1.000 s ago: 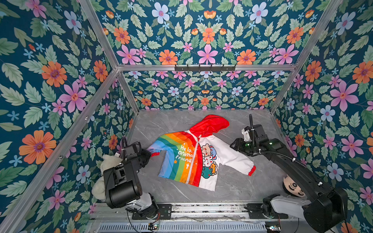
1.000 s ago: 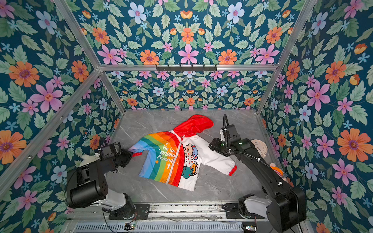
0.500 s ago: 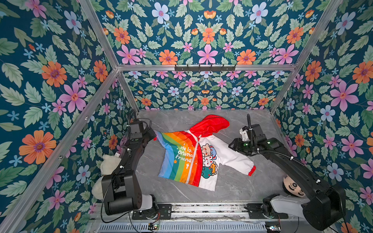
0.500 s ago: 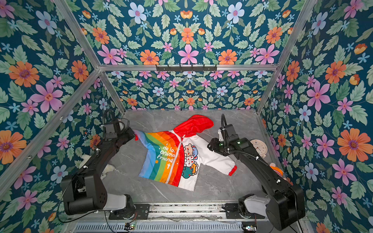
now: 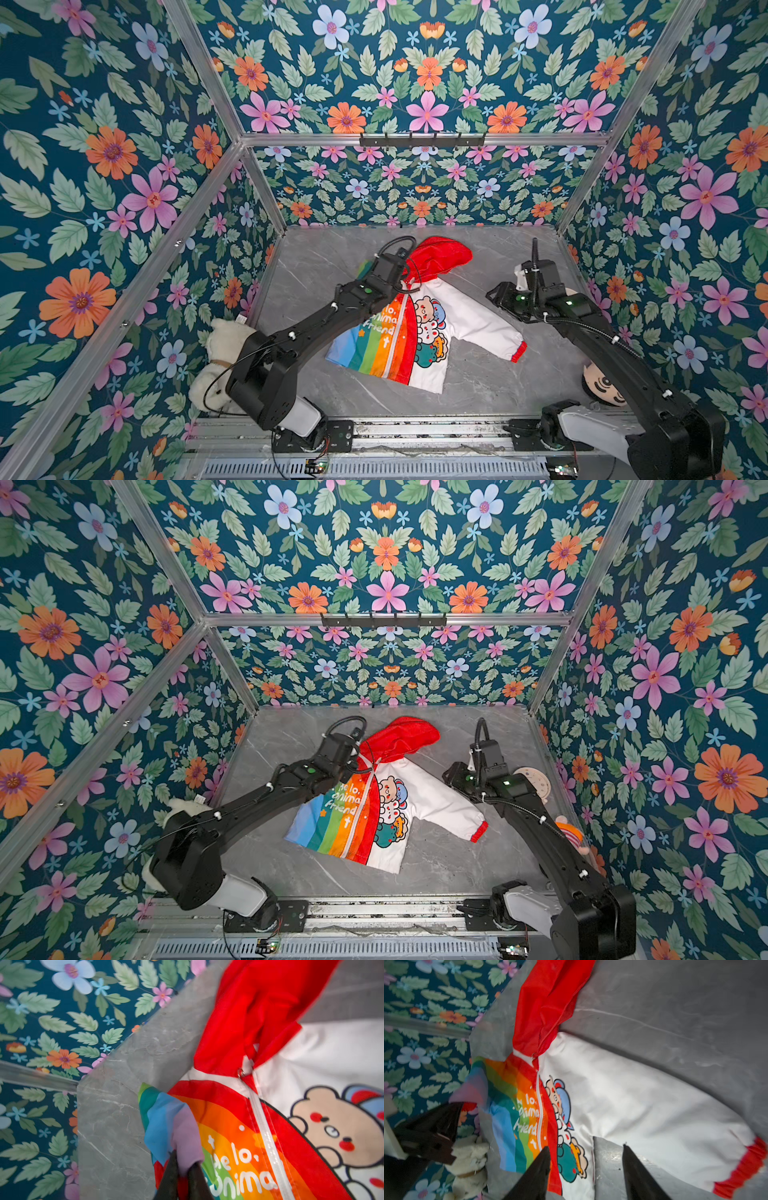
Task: Unzip the jacket
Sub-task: Flatten out the jacket at the center of the board.
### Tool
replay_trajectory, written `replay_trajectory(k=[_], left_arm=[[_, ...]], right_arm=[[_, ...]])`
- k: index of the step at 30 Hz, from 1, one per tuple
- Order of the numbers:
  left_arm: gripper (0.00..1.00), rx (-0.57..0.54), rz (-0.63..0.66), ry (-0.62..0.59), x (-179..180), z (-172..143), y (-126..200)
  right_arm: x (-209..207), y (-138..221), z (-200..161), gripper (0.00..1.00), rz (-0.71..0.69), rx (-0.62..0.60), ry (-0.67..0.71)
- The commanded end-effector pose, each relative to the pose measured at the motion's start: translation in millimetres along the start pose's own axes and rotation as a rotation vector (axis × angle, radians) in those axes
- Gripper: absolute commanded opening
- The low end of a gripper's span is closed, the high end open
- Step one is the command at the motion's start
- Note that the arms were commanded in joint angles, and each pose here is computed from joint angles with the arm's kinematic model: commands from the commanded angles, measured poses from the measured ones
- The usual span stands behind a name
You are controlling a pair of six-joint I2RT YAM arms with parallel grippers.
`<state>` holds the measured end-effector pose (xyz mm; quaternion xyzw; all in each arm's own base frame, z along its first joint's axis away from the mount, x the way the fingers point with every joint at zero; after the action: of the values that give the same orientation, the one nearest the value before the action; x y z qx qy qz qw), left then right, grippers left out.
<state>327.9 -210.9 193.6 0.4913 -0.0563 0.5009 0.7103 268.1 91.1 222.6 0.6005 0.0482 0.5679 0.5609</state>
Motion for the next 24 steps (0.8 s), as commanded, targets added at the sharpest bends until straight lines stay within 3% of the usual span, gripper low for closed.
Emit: replay_trajectory(k=[1, 4, 6, 11, 15, 20, 24], left_arm=[[0.64, 0.1, 0.039, -0.19, -27, -10, -5], [0.93, 0.104, -0.005, -0.18, -45, -6, -4], [0.99, 0.071, -0.039, -0.129, -46, 2, 5], [0.99, -0.078, -0.097, 0.146, -28, 16, 46], [0.97, -0.159, -0.13, 0.506, -19, 7, 64], [0.92, -0.052, -0.189, 0.866, -24, -27, 42], [0.8, -0.038, -0.268, 1.091, -26, -60, 22]], right_arm=[[-6, 10, 7, 0.55, -0.004, -0.046, -0.037], [-7, 12, 6, 0.55, -0.009, -0.039, -0.023], [-7, 10, 5, 0.55, -0.006, -0.029, -0.025], [-5, 0, 2, 0.55, 0.015, 0.019, -0.021], [9, -15, -5, 0.55, 0.059, 0.098, 0.025], [37, -34, -29, 0.55, 0.077, 0.174, 0.139], [68, -48, -58, 0.55, 0.137, 0.168, 0.31]])
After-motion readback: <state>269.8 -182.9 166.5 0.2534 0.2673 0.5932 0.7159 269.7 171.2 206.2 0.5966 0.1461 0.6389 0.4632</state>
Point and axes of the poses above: each gripper's point midway between its finger pads, its own y axis back along the fingers, its own x axis along the line the jaws close on, z = x × y, the point moved 5 cm from there along y, back along the fingers, and after that the axes turned 7 degrees about -y, right-handed, at the moved point
